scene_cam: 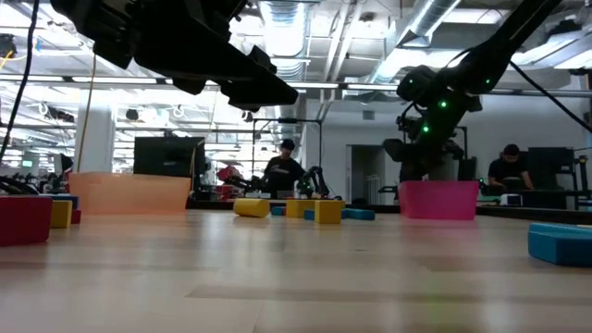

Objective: Sort blocks
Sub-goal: Put the blue block into the red bin

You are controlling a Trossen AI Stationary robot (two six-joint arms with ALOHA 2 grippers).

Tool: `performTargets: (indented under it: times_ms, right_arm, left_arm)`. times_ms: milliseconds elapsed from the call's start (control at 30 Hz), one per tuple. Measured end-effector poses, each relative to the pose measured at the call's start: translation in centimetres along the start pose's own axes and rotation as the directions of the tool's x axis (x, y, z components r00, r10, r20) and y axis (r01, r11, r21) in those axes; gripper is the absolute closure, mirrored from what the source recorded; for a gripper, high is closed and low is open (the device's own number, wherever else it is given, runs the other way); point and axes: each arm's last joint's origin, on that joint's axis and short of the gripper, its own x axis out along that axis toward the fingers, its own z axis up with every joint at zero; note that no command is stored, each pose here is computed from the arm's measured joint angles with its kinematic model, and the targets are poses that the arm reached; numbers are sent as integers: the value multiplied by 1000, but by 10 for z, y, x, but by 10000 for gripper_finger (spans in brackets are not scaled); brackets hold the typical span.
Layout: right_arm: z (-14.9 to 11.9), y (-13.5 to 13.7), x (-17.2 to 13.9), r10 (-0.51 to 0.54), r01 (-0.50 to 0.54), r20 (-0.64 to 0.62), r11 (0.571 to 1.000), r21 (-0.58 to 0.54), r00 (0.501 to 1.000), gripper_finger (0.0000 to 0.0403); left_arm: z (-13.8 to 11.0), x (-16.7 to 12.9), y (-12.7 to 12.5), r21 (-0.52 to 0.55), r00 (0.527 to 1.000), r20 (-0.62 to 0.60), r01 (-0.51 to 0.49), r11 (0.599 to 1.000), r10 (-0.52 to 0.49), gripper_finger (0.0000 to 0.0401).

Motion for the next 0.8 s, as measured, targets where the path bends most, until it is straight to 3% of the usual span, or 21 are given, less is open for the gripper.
performTargets:
  times_ms: [800]
  right_arm:
    - [-2,-1,0,-20,19,-16,999,-31,1000,213]
  left_arm:
    - [0,0,0,-26,1000,-3,1,1000,-2,136]
